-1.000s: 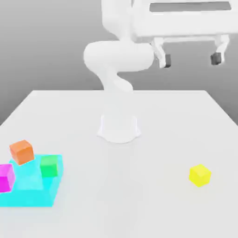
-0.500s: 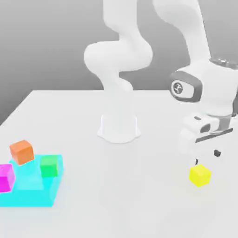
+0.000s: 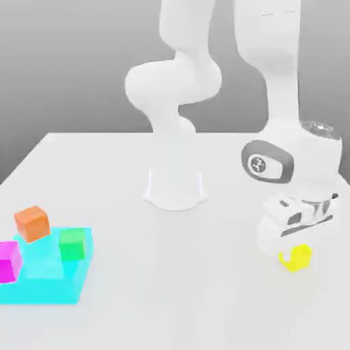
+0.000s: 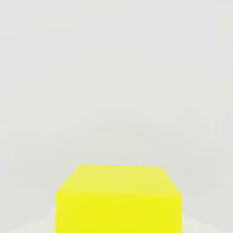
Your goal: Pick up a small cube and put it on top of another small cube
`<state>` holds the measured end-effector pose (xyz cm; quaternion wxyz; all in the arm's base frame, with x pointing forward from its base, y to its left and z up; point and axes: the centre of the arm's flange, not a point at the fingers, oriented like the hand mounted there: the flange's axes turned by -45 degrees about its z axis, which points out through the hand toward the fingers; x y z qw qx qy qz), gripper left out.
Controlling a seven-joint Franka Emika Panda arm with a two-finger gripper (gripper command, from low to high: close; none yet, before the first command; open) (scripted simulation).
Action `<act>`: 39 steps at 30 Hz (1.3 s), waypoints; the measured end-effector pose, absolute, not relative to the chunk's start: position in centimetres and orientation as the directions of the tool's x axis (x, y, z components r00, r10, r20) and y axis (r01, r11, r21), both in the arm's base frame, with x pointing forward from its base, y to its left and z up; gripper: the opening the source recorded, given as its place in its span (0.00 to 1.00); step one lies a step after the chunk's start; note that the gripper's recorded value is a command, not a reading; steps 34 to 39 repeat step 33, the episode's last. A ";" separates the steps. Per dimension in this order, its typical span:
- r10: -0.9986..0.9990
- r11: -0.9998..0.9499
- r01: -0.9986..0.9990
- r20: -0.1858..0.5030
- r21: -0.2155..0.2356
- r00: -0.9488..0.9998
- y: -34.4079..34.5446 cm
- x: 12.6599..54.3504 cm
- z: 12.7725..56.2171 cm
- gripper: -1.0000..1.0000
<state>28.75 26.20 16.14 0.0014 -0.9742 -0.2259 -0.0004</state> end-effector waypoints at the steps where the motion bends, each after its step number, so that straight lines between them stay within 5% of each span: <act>1: 0.440 -0.898 0.440 0.002 -0.002 0.898 26.2 28.7 17.1 0.00; 14: 0.279 -0.959 0.279 0.005 0.057 0.960 2.3 39.2 26.0 0.00; 23: 0.142 -0.990 0.142 -0.001 0.010 0.990 -18.0 34.1 30.4 0.00; 29: 0.127 -0.992 0.127 0.002 -0.007 0.992 -20.2 32.8 25.6 0.00; 30: 0.125 -0.992 0.125 0.001 -0.004 0.992 -20.3 32.7 24.7 1.00; 39: 0.125 -0.992 0.125 0.001 -0.004 0.992 -20.3 32.7 24.7 1.00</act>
